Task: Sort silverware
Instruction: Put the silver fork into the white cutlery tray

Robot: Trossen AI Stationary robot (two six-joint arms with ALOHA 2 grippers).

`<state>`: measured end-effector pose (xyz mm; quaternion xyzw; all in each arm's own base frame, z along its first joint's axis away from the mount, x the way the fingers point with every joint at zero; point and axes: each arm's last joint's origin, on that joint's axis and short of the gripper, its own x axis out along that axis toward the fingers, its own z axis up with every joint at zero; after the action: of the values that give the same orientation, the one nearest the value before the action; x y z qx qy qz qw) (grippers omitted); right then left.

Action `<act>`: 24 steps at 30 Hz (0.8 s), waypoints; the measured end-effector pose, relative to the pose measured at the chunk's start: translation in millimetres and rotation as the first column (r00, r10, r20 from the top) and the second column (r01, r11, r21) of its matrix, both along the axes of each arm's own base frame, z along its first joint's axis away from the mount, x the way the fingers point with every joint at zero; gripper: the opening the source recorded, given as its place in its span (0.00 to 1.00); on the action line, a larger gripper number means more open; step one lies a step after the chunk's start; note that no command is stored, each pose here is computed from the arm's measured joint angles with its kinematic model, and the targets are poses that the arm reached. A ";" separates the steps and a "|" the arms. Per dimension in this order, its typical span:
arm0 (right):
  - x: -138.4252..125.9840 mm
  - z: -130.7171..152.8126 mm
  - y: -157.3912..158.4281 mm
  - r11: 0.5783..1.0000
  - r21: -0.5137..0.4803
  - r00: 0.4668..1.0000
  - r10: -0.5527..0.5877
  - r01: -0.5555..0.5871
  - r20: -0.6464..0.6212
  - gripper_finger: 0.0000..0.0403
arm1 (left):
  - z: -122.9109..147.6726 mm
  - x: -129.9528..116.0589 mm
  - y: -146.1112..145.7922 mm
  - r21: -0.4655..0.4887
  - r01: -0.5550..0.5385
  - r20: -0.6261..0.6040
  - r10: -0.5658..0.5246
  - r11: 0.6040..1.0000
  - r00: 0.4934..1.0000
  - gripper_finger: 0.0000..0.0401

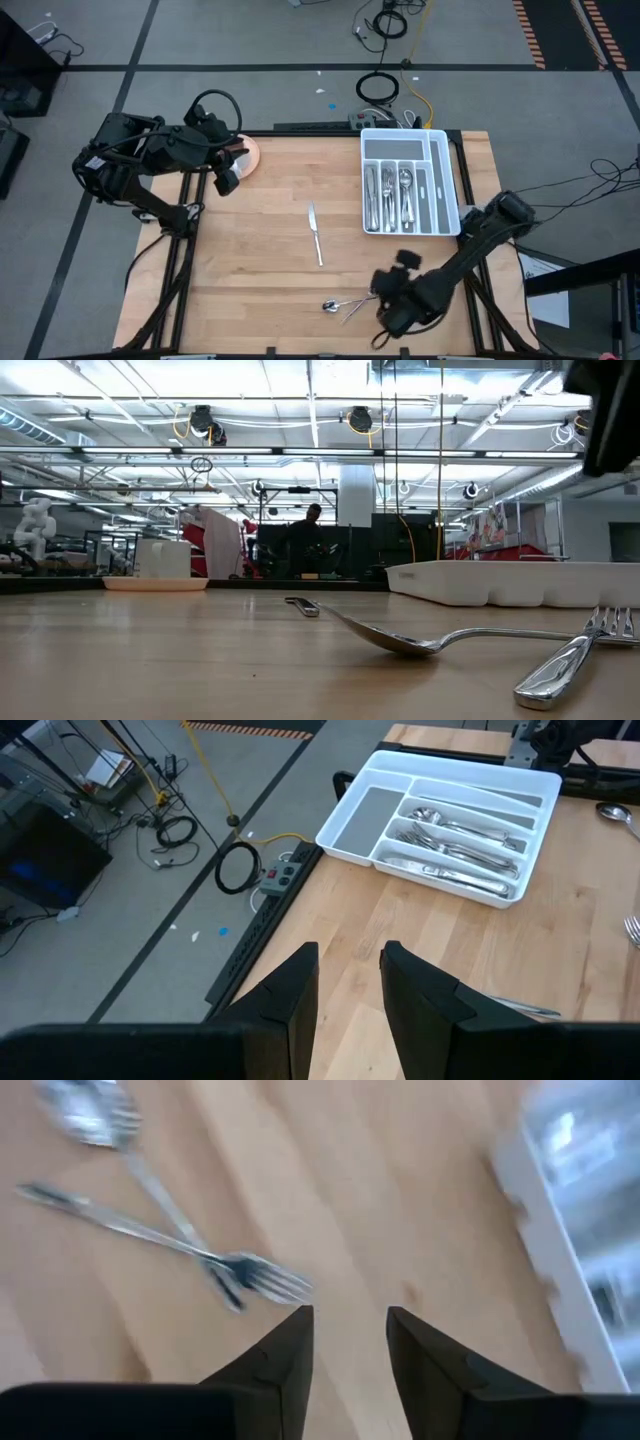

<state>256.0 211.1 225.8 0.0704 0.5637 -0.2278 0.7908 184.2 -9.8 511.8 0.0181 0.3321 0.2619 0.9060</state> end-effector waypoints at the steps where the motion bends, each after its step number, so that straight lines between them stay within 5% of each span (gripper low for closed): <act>1: -5.8 1.0 -5.0 0.999 0.017 0.999 -0.052 0.052 -0.006 0.31 | 0.0 0.0 0.0 0.000 0.000 0.000 0.000 1.000 1.000 0.29; 6: -18.9 -12.6 -20.7 0.945 0.245 0.974 -0.225 0.218 0.004 0.33 | 0.0 0.0 0.0 0.000 0.000 0.000 0.000 1.000 1.000 0.29; 11: -18.6 -32.7 -31.1 0.823 0.509 0.933 -0.347 0.254 0.097 0.36 | 0.0 0.0 0.0 0.000 0.000 0.000 0.000 1.000 1.000 0.29; 15: -28.0 -50.0 -43.0 0.783 0.535 0.904 -0.420 0.317 0.080 0.39 | 0.0 0.0 0.0 -0.001 -0.001 0.001 0.001 1.000 1.000 0.29; 24: -32.9 -66.7 -54.0 0.794 0.517 0.905 -0.417 0.319 0.083 0.41 | 0.0 0.0 0.0 -0.006 -0.006 0.005 0.006 1.000 1.000 0.29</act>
<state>223.1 157.2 159.1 0.3997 0.4989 -0.2189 0.7372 184.2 -9.8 511.8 0.0137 0.3308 0.2635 0.9061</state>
